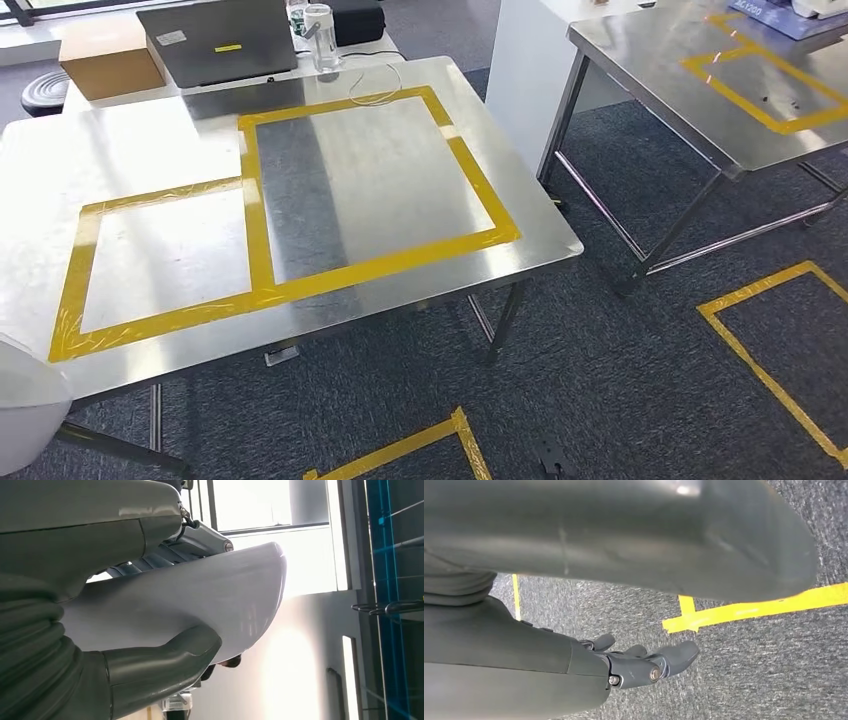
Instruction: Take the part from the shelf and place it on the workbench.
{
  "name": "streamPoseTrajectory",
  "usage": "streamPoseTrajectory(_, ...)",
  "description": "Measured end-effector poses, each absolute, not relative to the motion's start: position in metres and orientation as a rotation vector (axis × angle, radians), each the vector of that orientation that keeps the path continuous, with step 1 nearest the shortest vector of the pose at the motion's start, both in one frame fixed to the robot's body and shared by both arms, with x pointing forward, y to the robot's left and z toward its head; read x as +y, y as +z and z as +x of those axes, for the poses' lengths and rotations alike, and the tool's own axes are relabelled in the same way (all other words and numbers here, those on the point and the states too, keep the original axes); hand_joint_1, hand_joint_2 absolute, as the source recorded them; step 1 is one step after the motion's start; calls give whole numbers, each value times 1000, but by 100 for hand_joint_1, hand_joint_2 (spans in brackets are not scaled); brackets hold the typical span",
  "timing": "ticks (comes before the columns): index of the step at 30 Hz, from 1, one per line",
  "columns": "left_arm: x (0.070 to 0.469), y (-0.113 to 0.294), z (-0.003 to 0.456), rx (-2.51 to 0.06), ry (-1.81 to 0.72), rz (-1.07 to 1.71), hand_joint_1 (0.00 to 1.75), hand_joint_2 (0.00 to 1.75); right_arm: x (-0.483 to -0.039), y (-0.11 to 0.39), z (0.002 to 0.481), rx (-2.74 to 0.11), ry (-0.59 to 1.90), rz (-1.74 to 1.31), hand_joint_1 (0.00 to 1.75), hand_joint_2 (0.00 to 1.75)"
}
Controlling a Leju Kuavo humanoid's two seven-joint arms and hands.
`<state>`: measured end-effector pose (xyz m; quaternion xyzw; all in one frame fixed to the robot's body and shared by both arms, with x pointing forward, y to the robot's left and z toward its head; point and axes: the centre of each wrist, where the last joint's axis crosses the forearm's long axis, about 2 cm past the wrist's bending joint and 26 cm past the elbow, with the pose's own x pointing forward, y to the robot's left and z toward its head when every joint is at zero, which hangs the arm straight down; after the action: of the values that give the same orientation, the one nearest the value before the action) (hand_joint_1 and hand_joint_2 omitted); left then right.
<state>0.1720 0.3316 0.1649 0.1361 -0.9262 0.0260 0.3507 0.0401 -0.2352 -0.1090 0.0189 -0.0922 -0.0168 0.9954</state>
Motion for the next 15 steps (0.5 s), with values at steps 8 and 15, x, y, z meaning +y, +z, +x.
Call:
streamPoseTrajectory(8, 328, 159, 183, -2389, 6, 306, 175, 175, -235, -109, 40, -186, -68, 38, 0, 0)
streamPoseTrajectory(15, 333, 158, 193, -2384, -39, 333, 175, 175, -233, -109, 40, -185, -75, 29, 0, 0)
